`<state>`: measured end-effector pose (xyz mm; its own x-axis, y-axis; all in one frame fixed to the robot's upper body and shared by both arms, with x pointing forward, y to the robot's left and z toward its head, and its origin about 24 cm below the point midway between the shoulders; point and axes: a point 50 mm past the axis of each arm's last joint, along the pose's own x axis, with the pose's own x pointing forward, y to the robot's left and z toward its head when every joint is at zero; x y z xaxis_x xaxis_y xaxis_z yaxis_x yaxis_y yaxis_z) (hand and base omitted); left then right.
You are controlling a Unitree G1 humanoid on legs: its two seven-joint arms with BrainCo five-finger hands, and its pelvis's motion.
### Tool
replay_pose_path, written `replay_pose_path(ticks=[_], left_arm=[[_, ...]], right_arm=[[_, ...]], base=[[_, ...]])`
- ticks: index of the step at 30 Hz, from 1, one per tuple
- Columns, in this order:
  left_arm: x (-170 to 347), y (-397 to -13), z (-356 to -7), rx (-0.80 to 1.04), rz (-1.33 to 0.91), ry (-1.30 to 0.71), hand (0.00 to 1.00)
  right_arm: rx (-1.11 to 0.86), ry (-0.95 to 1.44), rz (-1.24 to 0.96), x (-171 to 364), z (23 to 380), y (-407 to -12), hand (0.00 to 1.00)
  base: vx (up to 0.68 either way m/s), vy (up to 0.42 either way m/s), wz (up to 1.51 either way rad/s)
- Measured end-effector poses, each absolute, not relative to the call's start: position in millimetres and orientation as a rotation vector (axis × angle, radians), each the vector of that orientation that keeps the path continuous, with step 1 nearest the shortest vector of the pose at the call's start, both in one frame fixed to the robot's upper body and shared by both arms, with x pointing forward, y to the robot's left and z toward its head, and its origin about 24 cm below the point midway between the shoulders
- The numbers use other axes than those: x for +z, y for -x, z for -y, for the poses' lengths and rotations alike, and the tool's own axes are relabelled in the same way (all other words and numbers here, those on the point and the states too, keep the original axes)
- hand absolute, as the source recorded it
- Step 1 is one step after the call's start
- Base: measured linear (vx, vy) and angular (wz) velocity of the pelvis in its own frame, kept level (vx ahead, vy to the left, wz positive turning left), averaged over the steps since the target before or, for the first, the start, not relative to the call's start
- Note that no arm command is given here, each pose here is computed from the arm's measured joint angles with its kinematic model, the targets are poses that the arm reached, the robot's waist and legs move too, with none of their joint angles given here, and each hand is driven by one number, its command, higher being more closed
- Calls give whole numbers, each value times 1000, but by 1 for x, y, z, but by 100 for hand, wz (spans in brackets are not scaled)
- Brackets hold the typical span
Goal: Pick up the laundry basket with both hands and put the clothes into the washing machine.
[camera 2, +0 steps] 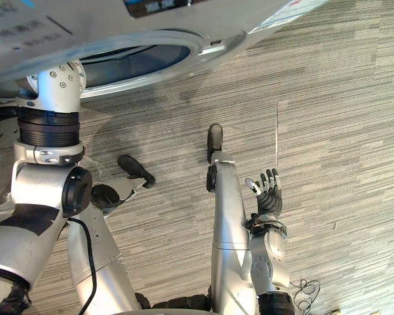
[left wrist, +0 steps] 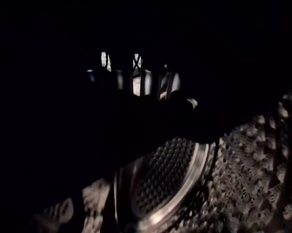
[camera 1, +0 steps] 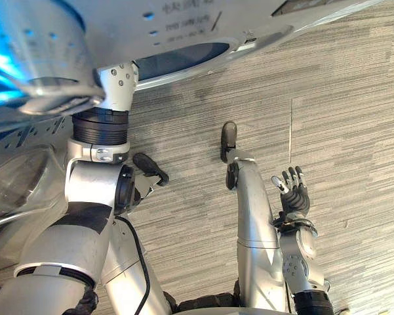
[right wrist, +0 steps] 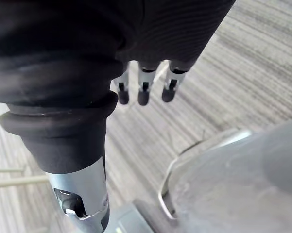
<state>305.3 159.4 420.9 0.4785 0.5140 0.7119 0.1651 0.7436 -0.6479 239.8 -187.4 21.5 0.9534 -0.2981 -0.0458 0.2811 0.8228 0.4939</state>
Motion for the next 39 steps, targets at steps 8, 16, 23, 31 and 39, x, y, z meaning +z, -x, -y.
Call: replay_pose_path(ticks=[8,16,23,31,39], left_arm=[[411,-336,-128,431,1002,26,0],[325,-409,-142,416,445,-131,0],[298,-416,-131,96,296,753,0],[207,-413,-125,192,112,1244,0],[184,-405,-151,329,109,1355,0]], right_arm=[[-307,-506,49,23,189,-240,0],[-318,-533,6,12,189,-238,0],[-314,-539,-28,8,187,-238,0],[-325,-529,-46,6,187,-241,0],[-273,-532,-71,4,173,-242,0]], base=[[-48,15,2],[-42,15,-7],[-40,17,3],[-35,16,5],[-50,-21,-3]])
